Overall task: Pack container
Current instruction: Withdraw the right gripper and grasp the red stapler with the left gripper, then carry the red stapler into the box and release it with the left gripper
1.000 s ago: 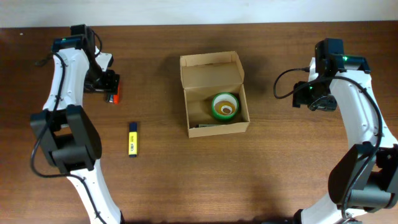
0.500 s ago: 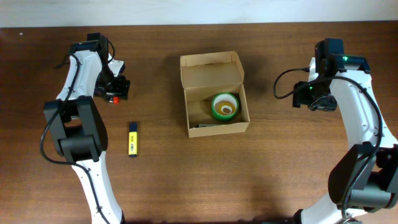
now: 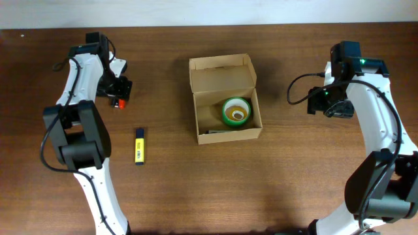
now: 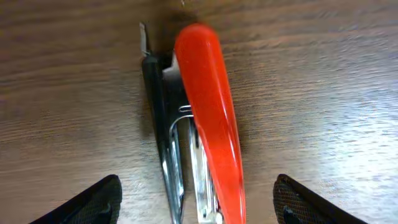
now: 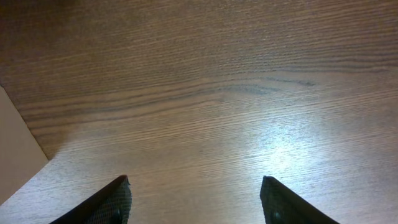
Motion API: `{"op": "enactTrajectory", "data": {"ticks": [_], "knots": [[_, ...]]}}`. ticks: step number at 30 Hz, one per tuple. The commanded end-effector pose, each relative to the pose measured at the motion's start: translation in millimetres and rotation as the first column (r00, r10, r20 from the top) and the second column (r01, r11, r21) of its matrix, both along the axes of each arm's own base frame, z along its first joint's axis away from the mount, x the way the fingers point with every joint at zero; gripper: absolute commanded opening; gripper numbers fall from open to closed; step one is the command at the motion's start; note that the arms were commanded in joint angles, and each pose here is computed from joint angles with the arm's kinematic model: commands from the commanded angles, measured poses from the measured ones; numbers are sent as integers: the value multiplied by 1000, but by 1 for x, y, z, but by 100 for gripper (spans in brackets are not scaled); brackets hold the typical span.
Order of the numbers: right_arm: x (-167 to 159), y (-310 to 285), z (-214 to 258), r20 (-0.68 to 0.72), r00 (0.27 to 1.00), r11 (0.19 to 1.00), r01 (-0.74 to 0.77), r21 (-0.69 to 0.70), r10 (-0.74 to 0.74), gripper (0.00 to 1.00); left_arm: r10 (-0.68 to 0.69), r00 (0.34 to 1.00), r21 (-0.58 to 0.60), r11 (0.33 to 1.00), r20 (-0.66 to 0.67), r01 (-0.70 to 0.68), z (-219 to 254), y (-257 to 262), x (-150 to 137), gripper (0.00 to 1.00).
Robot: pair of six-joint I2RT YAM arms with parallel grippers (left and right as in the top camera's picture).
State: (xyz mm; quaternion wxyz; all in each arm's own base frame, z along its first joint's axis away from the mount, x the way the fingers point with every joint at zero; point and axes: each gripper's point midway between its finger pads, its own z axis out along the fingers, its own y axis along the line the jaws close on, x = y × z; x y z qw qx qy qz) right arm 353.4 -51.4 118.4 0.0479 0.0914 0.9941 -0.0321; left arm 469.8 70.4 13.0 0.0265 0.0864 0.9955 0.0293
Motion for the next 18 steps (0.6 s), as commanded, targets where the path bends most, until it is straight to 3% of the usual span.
{"op": "enactTrajectory", "data": {"ticks": [1,4,6,8,10,13,18], "knots": [[-4,0,4,2,1000,1000,-5,5,5,67,14,996,-16,1000,-86,-16,-32,2,-12,76],[-5,0,4,-1,1000,1000,-5,5,5,67,37,997,-14,999,-74,-39,-33,2,-8,75],[-5,0,4,-1,1000,1000,-5,5,5,67,41,997,-13,999,-70,-42,-33,2,-7,70],[-5,0,4,-1,1000,1000,-5,5,5,67,41,996,-14,999,-73,-42,-33,2,-8,56],[-5,0,4,-1,1000,1000,-5,5,5,67,62,995,-13,998,-72,-63,-33,2,-8,27],[-5,0,4,0,1000,1000,-5,5,5,67,71,994,-14,997,-85,-73,-32,2,-11,4],[-4,0,4,2,1000,1000,-5,5,5,67,68,995,-14,997,-77,-69,-17,1,-6,2]]}}
